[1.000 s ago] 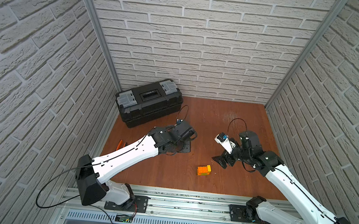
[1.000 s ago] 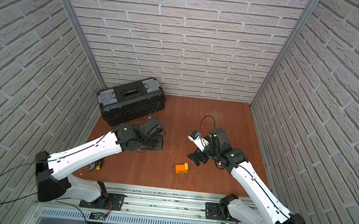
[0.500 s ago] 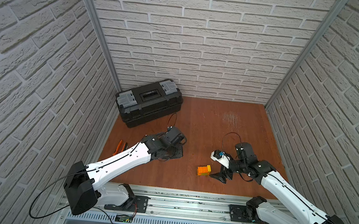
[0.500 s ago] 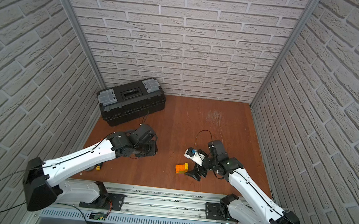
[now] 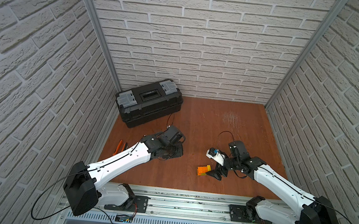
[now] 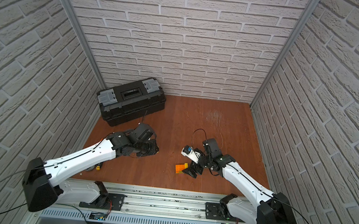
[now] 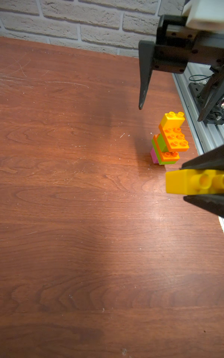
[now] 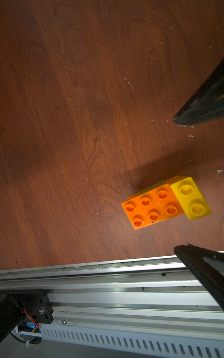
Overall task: Assemble a carrot with lego
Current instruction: Move the lego brick at the center of the board.
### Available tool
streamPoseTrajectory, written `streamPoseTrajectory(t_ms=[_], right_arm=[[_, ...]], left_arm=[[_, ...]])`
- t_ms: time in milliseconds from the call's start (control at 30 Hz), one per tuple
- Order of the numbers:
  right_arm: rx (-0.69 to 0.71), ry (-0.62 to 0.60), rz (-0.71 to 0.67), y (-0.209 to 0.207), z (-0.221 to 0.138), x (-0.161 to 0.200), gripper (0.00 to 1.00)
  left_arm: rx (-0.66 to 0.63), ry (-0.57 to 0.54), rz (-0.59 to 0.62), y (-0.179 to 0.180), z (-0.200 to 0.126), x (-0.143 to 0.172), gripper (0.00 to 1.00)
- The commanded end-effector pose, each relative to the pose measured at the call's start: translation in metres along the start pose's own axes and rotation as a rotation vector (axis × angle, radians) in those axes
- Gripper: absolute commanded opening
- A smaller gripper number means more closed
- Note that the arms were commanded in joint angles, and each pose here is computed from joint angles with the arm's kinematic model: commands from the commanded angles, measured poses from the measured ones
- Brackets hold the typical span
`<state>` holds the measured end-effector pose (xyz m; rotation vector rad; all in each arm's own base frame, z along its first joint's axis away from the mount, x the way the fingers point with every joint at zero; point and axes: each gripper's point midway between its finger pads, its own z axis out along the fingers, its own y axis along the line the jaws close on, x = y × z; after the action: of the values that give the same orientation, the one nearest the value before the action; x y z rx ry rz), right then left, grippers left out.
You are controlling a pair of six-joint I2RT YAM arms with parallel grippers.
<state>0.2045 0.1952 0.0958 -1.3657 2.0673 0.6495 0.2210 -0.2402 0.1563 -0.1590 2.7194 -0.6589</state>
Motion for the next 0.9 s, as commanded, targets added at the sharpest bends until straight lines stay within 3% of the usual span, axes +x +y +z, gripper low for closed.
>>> streamPoseTrajectory(t_ms=[0, 367, 600, 867], right_arm=[[0.006, -0.02, -0.037, -0.004, 0.0, -0.013, 0.96], [-0.051, 0.077, -0.038, 0.008, 0.013, 0.006, 0.94], [-0.066, 0.175, -0.109, 0.012, 0.023, 0.021, 0.9], [-0.084, 0.178, -0.092, 0.01, 0.031, 0.018, 0.86]], left_arm=[[0.015, 0.0, 0.004, 0.0, 0.003, -0.002, 0.0], [0.011, 0.013, 0.002, 0.005, 0.005, -0.001, 0.0], [0.009, 0.02, -0.004, 0.009, 0.006, 0.002, 0.0], [0.012, 0.019, -0.007, 0.011, 0.005, 0.003, 0.0]])
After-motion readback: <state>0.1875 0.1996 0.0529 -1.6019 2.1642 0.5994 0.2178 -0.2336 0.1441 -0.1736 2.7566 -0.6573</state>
